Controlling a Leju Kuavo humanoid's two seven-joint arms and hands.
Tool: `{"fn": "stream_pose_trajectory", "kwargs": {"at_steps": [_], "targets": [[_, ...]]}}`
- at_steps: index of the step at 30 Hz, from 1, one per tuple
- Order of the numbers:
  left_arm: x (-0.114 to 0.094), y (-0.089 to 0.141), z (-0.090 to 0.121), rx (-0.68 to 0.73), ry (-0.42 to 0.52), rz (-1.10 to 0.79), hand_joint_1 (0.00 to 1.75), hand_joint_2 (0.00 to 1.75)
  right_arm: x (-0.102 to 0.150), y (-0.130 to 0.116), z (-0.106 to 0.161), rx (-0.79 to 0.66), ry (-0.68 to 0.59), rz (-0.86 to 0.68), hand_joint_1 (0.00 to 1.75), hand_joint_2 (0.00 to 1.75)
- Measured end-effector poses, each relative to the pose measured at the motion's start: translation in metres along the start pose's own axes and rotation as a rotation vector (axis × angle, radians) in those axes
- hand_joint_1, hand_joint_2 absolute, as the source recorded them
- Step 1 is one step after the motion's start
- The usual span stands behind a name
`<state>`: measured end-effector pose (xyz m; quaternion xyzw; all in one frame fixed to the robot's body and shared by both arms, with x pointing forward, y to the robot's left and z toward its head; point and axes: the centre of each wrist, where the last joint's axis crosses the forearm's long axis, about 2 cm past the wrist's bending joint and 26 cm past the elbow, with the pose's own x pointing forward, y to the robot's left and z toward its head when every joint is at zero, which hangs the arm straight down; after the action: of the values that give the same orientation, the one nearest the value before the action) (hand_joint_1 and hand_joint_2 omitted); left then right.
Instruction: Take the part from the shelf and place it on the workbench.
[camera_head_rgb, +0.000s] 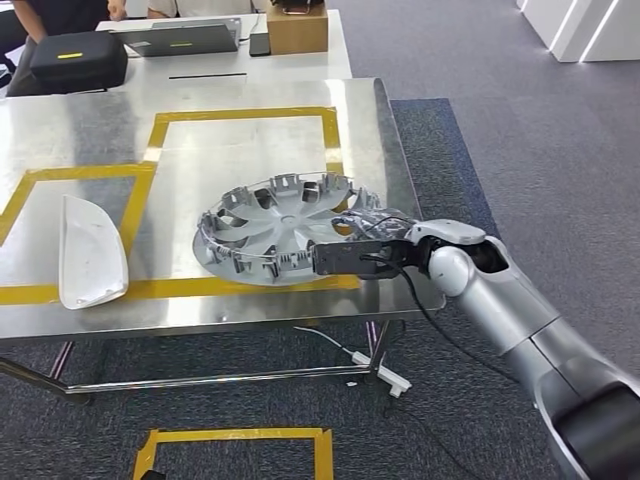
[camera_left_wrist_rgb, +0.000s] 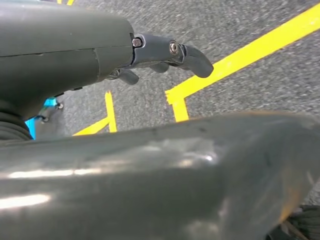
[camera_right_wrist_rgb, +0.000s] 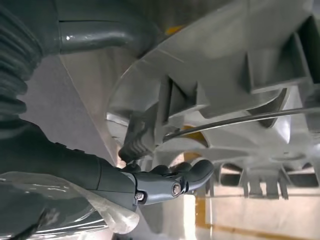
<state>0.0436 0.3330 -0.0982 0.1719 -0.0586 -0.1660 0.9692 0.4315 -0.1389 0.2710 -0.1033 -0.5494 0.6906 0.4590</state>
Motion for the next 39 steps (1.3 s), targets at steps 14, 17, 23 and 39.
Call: {"fn": "stream_pose_trajectory", "kwargs": {"at_steps": [14,17,23,39], "targets": [[0.009,0.007,-0.006,0.028,-0.026,0.044,0.00,0.00,-0.002,-0.069,0.009,0.215,0.109,0.058,0.00,1.75],[0.013,0.007,-0.006,0.030,-0.037,0.005,0.00,0.00,-0.008,-0.079,0.017,0.274,0.107,0.029,0.00,1.75],[0.035,0.010,-0.007,0.073,-0.090,-0.202,0.00,0.00,-0.020,-0.111,0.040,0.329,0.097,-0.052,0.00,1.75],[0.062,0.004,-0.003,0.065,-0.170,-0.353,0.00,0.00,-0.043,-0.106,0.051,-0.203,0.160,0.193,0.00,1.75]]}}
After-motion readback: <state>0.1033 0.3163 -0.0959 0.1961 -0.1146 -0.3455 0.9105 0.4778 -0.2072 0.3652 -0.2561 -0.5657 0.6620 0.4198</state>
